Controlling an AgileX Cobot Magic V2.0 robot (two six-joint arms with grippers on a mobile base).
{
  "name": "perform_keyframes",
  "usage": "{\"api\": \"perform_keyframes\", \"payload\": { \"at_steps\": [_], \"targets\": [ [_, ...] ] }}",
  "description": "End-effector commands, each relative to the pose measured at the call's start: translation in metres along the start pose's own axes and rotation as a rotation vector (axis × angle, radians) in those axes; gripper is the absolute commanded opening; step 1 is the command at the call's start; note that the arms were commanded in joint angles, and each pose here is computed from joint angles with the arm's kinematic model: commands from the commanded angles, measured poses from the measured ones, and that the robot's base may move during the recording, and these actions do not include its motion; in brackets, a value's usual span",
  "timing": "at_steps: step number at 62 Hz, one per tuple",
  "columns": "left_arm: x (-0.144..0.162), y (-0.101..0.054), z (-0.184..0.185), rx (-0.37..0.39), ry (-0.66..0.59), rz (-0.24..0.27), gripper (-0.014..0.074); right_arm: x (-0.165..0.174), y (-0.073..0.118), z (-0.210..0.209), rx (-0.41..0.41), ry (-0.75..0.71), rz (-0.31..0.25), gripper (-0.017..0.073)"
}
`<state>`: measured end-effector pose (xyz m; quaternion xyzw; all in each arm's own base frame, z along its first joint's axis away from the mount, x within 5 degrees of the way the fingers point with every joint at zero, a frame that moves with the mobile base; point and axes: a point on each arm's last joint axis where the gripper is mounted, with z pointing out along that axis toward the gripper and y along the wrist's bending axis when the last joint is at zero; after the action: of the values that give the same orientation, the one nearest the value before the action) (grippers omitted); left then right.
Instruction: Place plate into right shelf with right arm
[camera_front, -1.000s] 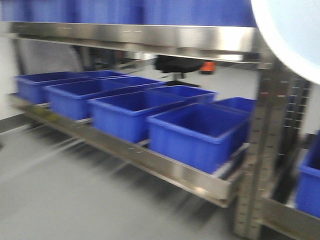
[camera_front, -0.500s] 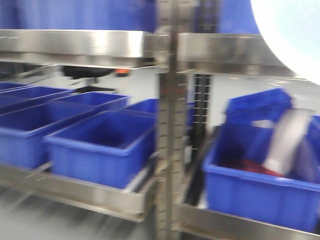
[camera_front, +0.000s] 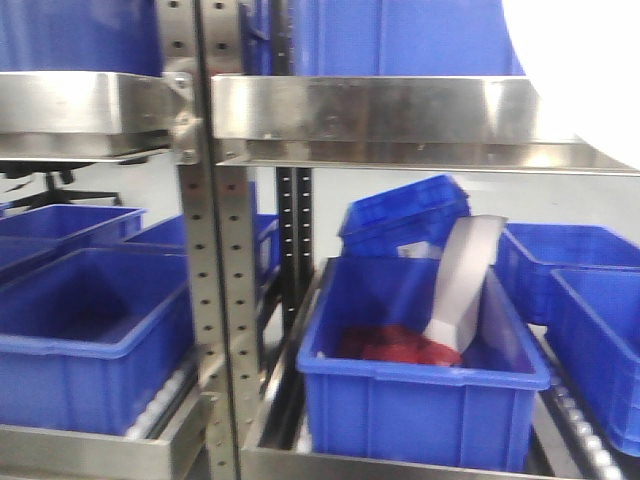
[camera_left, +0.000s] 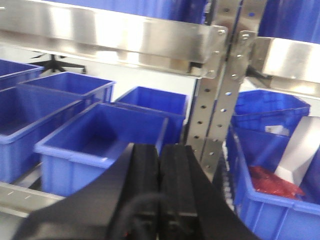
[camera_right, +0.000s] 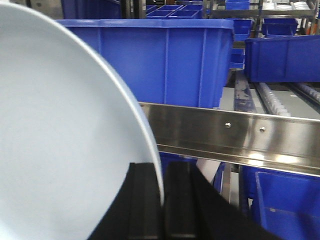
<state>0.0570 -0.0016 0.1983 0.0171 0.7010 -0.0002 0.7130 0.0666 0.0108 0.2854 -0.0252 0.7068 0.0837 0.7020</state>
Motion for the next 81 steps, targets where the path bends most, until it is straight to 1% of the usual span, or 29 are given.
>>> {"api": "perform_keyframes", "payload": {
  "at_steps": [1,69,72,77,81],
  "targets": [
    [-0.0052,0.0011,-0.0008,-0.012,-0.089,-0.015,-0.0128,-0.0178,0.0003,-0.0013,0.005,-0.115,-0.005,0.0055],
    [-0.0052,0.0011,-0.0008,-0.012,-0.089,-0.015,-0.0128,-0.0178,0.0003,-0.0013,0.005,-0.115,-0.005,0.0055],
    [-0.0052,0.0011,-0.0008,-0.012,-0.089,-0.015,-0.0128,-0.0178,0.0003,-0.0013,0.005,-0.115,-0.01,0.0055],
    [-0.0052,0.0011,-0.0008,-0.012,-0.089,-0.015,-0.0128,-0.0178,0.0003,-0.0013,0.007,-0.115,-0.036,0.0055],
    [-0.0052,0.0011,-0.0008,-0.012,-0.089,-0.015,-0.0128,-0.0178,0.0003,-0.0013,0.007,-0.115,-0.04,0.0055]
  ]
}}
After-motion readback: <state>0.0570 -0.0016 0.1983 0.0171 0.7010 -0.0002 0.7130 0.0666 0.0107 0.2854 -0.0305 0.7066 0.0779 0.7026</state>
